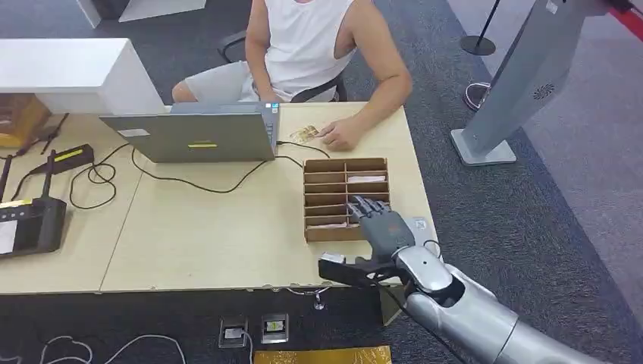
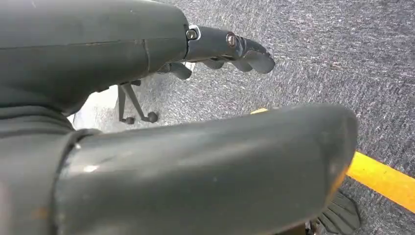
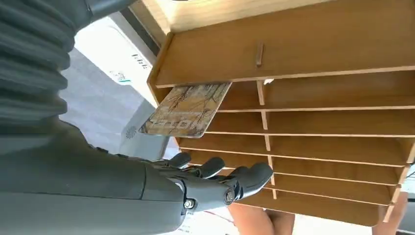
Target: Pass the card to the sensor for recognition and then transmit it.
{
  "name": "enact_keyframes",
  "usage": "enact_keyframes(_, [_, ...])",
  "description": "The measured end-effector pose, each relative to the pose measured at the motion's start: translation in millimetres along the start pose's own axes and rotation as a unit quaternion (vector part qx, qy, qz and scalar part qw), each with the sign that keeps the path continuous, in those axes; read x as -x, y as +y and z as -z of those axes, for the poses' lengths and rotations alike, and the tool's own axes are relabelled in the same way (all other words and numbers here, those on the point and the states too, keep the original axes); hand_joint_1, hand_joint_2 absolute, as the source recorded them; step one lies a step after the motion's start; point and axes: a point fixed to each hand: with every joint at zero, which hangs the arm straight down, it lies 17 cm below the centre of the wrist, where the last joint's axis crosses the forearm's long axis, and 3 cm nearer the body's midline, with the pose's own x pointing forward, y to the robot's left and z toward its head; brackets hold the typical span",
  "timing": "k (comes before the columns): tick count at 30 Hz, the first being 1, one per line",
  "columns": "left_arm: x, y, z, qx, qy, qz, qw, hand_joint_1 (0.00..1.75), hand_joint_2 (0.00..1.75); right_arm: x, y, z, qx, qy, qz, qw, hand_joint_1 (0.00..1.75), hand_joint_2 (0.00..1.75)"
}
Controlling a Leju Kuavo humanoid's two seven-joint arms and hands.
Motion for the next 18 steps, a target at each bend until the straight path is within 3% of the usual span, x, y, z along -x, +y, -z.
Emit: enact_keyframes(18, [-0.4,0.2,0.1,0.0,-0.003,0.0,1.0,0.0,0.0,29.3,9.5,3.3,-0.009,0.036,-0.002,0.999,0.0,1.75])
